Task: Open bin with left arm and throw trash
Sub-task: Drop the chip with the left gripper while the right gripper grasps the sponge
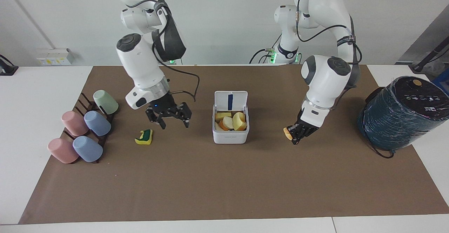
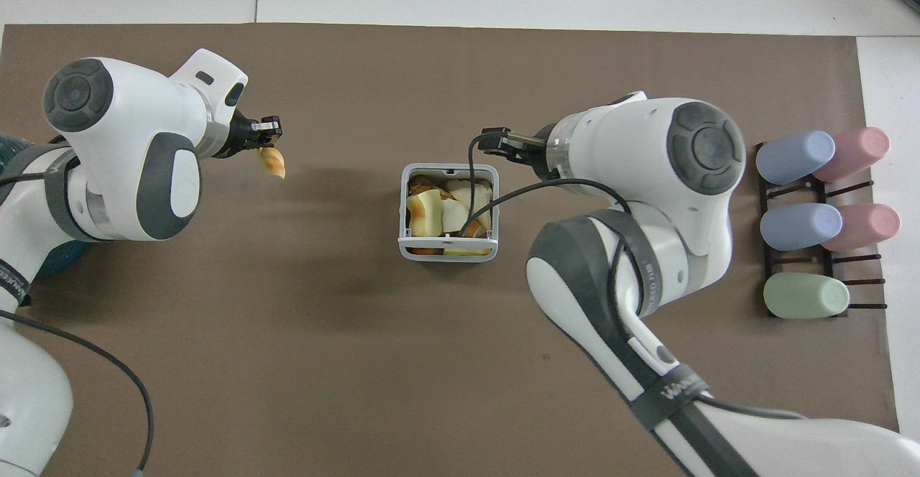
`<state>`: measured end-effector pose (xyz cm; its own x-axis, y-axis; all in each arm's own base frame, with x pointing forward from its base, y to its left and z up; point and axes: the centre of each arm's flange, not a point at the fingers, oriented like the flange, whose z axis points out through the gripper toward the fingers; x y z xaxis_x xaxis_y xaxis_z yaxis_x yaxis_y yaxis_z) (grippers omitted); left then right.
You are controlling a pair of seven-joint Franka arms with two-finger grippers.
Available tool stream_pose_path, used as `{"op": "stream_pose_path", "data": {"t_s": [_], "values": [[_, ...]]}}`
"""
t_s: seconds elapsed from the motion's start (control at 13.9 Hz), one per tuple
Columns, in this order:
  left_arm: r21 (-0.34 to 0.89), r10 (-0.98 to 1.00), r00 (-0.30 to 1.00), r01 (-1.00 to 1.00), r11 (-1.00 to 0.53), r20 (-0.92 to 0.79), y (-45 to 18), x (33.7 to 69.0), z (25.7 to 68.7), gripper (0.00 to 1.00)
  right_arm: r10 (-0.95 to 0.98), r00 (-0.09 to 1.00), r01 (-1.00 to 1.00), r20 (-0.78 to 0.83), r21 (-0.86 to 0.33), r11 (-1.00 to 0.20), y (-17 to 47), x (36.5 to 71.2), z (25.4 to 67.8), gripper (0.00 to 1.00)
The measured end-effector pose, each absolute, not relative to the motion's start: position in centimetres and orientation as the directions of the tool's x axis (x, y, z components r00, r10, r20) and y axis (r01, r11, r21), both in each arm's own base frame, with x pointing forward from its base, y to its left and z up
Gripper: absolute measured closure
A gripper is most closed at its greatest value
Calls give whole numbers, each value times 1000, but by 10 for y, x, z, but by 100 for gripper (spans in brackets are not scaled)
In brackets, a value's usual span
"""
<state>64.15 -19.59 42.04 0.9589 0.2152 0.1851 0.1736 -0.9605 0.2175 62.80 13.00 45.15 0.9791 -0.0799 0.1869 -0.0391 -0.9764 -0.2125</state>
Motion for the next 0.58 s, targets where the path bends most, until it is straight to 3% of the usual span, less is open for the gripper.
{"op": "stream_pose_path", "data": {"t_s": [0.43, 0.58], "values": [[269, 234, 962, 190, -944, 142, -317, 603, 467, 95, 152, 976, 173, 159, -128, -977, 54, 603, 358, 0], [279, 234, 962, 189, -941, 137, -340, 591, 471, 75, 175, 972, 194, 158, -112, -975, 44, 593, 332, 0]]}}
